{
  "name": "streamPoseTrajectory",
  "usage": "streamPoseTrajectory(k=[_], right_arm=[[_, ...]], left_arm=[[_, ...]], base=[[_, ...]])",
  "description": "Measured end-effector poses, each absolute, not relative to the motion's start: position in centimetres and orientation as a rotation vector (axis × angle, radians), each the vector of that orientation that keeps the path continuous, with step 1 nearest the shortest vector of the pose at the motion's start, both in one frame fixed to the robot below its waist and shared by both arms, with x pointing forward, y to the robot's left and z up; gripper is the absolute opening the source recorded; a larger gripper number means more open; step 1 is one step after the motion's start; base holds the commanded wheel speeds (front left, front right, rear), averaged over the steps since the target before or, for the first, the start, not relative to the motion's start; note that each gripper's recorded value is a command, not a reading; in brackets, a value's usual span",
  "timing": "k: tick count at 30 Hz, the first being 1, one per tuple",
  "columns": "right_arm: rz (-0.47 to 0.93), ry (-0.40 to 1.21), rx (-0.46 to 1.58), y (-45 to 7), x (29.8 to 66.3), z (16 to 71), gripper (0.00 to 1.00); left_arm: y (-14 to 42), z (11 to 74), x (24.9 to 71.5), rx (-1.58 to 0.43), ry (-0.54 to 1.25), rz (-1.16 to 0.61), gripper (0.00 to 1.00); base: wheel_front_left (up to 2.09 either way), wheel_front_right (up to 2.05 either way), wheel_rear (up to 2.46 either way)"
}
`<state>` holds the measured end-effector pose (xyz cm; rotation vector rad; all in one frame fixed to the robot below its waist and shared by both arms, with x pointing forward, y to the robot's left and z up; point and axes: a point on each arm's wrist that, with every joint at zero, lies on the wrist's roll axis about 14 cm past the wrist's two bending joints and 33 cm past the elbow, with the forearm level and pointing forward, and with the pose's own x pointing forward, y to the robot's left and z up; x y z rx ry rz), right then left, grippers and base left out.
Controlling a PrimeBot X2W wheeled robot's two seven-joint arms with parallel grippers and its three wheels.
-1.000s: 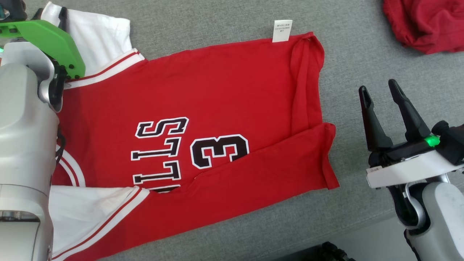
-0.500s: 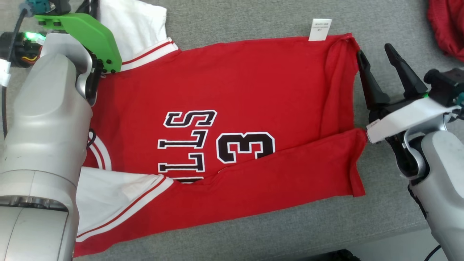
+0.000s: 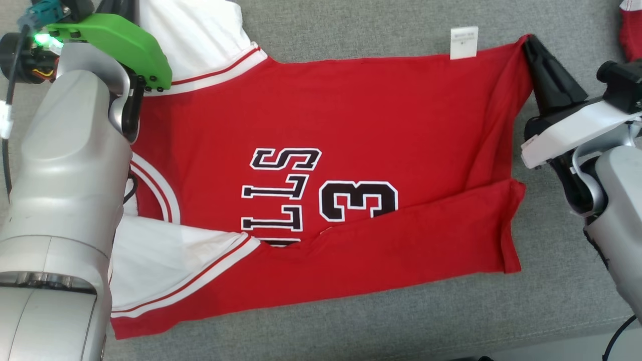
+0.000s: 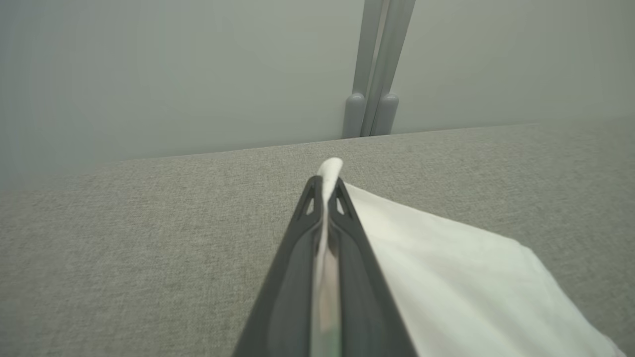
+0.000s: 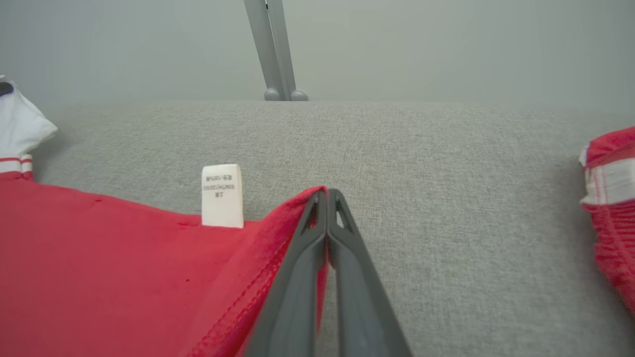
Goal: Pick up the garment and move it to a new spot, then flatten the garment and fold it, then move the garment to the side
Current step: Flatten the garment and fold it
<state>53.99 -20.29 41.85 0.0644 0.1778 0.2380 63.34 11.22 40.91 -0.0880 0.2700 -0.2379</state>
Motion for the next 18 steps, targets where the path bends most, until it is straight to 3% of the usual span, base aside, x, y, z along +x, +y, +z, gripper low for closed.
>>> streamPoseTrajectory(k=[8,18], right_arm=[[0.245,0.038,0.026,-21.2,54.6,47.3,0.0],[0.315,0.086,0.038,-19.4,50.5,46.3,0.0]], left_arm=[[13.1,48.0,62.8,-0.123,0.042,-0.203,0.0],[15.7,47.6,54.5,-0.182,-0.015,-0.124,0.0]], base=[[0.0,0.0,0.0],[0.0,0.0,0.0]])
